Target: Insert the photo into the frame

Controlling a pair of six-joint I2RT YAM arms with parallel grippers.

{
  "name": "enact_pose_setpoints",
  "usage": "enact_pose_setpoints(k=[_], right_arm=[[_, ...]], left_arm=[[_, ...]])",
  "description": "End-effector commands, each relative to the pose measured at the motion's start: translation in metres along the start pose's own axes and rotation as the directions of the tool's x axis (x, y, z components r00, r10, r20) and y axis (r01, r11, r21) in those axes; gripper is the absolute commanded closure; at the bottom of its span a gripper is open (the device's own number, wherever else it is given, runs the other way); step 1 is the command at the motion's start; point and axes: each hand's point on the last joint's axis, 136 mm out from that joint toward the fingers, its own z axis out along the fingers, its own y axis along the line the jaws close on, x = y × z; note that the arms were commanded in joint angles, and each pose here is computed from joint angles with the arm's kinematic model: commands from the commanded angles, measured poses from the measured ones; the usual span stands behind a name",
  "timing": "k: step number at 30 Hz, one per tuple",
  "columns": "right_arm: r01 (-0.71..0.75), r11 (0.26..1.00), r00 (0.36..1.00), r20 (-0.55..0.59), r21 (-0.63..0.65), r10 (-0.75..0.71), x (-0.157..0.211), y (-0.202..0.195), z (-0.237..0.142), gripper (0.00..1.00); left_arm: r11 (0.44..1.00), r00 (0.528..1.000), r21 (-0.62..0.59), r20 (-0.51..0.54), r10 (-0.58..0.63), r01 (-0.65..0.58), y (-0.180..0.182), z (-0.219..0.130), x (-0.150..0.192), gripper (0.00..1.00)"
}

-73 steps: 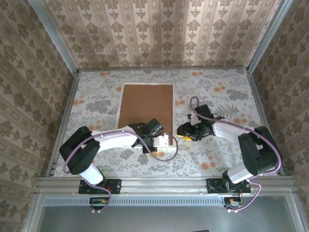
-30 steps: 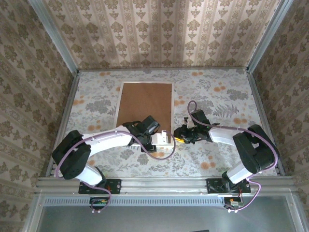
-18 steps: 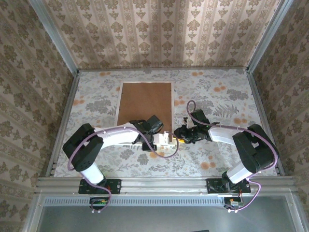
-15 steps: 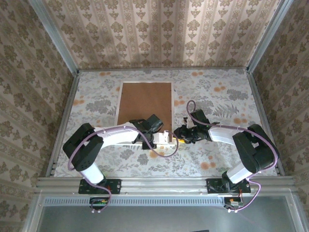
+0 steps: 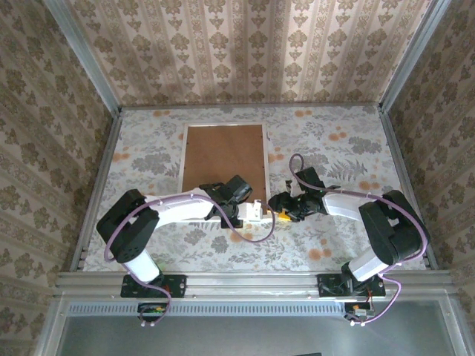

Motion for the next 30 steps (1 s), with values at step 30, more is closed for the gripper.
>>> enact_pose_setpoints(k=[30], right_arm=[[-0.055,0.974,0.998,0.009,-0.221,0.059,-0.016,0.038,0.028,0.50]], left_arm=[[0.999,0.985,-0.018,0.171,-0.026,0.030,0.011,-0.038,-0.032,1.00]])
